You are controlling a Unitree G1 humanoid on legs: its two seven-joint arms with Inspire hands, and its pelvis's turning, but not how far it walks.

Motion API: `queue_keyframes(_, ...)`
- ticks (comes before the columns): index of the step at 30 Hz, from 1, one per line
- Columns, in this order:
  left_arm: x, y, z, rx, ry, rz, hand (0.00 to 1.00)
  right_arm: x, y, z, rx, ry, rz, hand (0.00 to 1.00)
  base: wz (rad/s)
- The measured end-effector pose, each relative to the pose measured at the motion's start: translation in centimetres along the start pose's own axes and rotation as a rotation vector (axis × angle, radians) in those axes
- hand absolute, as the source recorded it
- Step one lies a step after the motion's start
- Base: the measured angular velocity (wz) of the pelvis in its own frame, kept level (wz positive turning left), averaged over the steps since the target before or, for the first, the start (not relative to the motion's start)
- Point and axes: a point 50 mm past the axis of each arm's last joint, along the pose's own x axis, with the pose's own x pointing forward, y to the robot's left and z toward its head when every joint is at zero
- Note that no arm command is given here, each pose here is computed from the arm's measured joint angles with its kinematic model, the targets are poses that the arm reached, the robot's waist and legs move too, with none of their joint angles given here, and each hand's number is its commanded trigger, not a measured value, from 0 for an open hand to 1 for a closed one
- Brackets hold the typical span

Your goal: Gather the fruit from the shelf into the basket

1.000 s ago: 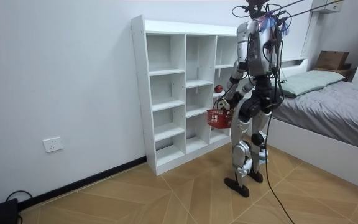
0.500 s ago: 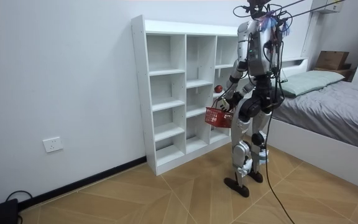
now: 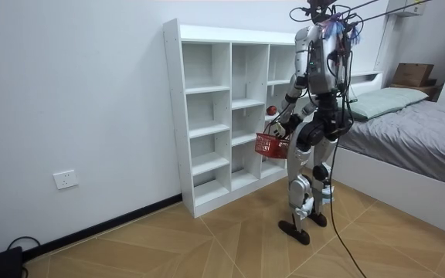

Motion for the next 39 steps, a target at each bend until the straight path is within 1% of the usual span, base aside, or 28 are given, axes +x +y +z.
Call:
queue_keyframes(8,-0.3,0.7,0.1,0.022,-0.002,0.028,1.0,-0.3,0.3,0.2,-0.004,-0.036,-0.024,0.0,0.0)
queue_keyframes(12,-0.6,1.0,-0.3,0.018,0.004,0.053,1.0,-0.7,0.5,-0.3,0.001,-0.043,-0.037,0.0,0.0)
queue_keyframes(16,-1.5,2.1,-0.7,0.0,-0.004,0.117,1.0,-1.4,0.7,-1.0,-0.022,-0.053,-0.039,0.0,0.01)
queue_keyframes(19,-1.9,3.0,-0.4,-0.014,-0.022,0.166,1.0,-2.1,0.6,-1.4,-0.08,-0.057,-0.042,0.0,0.01)
queue_keyframes(22,-2.1,3.4,0.2,-0.025,-0.054,0.214,1.0,-2.6,0.7,0.0,-0.185,-0.13,-0.034,0.0,-0.01)
queue_keyframes(26,-3.2,4.2,-0.3,-0.072,-0.089,0.291,1.0,-3.5,0.4,-0.1,-0.245,-0.154,-0.065,0.0,0.0)
queue_keyframes(30,-3.5,4.5,-0.4,-0.086,-0.104,0.323,1.0,-4.3,-0.1,-0.4,-0.258,-0.163,-0.107,0.0,-0.02)
queue_keyframes(39,-3.7,4.3,-0.5,-0.104,-0.122,0.363,1.0,-4.9,-1.1,1.9,-0.237,-0.278,-0.256,0.0,-0.04)
